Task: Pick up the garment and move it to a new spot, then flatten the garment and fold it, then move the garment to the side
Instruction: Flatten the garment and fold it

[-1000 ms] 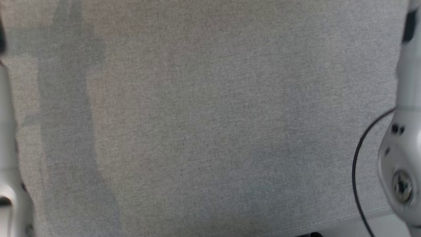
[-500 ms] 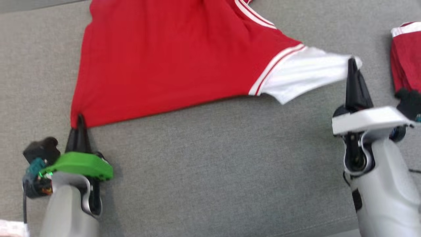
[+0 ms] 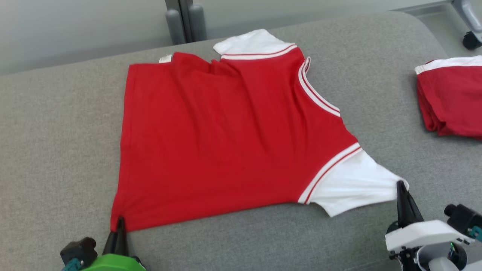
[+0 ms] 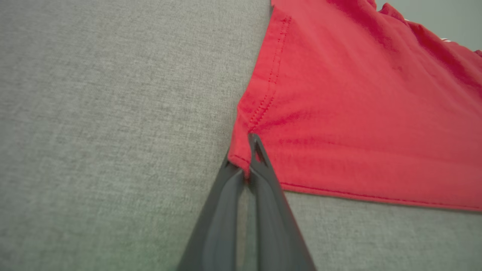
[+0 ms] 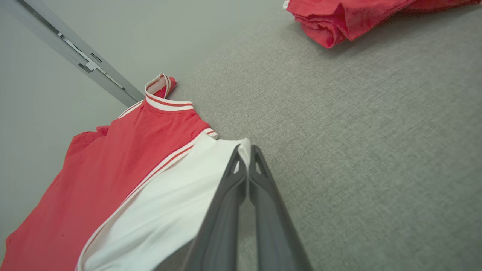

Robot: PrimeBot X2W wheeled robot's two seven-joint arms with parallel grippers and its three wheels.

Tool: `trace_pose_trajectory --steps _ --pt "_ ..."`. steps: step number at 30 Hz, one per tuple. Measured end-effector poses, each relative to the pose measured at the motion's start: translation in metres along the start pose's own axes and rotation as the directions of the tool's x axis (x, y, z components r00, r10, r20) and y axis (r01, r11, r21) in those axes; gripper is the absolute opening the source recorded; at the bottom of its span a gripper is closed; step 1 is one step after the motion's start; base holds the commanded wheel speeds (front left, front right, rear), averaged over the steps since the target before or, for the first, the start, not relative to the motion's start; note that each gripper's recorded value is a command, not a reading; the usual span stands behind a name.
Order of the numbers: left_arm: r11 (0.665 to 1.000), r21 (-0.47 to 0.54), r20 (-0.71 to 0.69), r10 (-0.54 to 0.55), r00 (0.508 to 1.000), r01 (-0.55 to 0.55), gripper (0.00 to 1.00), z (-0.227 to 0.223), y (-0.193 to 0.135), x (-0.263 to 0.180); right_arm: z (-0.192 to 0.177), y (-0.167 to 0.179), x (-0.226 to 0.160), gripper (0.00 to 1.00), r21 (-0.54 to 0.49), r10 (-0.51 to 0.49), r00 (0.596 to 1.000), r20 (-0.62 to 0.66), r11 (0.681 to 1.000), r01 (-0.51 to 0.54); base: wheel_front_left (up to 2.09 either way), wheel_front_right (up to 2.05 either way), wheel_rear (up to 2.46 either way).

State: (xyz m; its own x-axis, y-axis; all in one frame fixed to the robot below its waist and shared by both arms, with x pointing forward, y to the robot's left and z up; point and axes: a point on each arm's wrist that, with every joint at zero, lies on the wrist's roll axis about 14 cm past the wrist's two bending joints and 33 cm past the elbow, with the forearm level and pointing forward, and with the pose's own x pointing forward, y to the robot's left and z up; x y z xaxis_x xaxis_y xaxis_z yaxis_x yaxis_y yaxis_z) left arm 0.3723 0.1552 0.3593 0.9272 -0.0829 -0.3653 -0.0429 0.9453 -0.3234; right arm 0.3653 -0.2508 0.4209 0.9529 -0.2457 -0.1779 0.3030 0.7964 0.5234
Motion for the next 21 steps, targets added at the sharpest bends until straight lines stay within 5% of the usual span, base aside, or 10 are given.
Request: trace_pose_trajectory --steps 12,21 --pt "1.0 -0.011 -0.018 0.005 1.0 -0.006 0.0 -0.021 0.0 -0.058 -0.008 -0.026 -0.05 0.0 0.036 -0.05 0.999 -0.02 0.998 0.051 0.0 0.0 0.0" --pt "0.997 -0.009 0.111 -0.078 0.991 0.079 0.0 0.02 -0.025 -0.047 0.018 0.005 -0.026 0.0 0.087 0.028 0.998 0.063 0.996 -0.034 0.0 0.0 0.0"
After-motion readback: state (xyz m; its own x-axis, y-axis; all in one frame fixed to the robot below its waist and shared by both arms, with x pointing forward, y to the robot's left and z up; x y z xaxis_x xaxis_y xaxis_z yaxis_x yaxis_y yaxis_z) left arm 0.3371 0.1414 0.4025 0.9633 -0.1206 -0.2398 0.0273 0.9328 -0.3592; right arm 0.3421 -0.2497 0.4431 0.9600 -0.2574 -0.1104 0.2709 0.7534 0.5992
